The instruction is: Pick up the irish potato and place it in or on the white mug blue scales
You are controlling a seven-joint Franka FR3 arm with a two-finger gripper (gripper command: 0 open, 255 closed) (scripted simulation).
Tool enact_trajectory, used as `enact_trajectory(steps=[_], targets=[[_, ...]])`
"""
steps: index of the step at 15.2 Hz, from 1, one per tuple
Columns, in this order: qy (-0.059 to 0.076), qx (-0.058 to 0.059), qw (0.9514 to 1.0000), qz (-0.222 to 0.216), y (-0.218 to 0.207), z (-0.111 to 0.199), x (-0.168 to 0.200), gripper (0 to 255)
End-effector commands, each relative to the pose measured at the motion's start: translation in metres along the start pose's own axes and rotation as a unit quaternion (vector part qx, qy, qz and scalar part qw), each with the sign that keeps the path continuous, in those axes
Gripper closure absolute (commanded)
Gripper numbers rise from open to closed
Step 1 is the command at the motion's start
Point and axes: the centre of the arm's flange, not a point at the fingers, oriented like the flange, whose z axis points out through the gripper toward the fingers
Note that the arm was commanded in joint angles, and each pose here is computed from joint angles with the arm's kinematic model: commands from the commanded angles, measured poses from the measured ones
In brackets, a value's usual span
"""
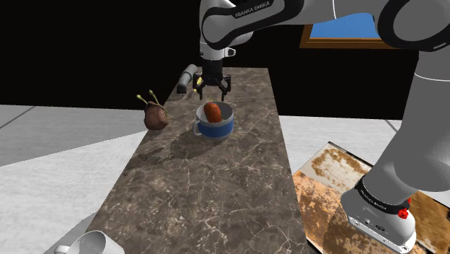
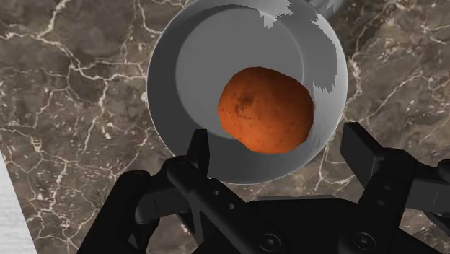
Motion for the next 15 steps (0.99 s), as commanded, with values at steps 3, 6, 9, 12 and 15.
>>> enact_trajectory(steps=[3,6,9,12,15], targets=[[0.000,0.000,1.0000,0.000,0.000,0.000,0.000,0],[0.000,0.000,1.0000,0.000,0.000,-0.026,0.000,0],[0.000,0.000,1.0000,0.000,0.000,-0.050,0.000,0],[0.000,0.000,1.0000,0.000,0.000,-0.050,0.000,0],[0.000,0.000,1.0000,0.000,0.000,-0.050,0.000,0]])
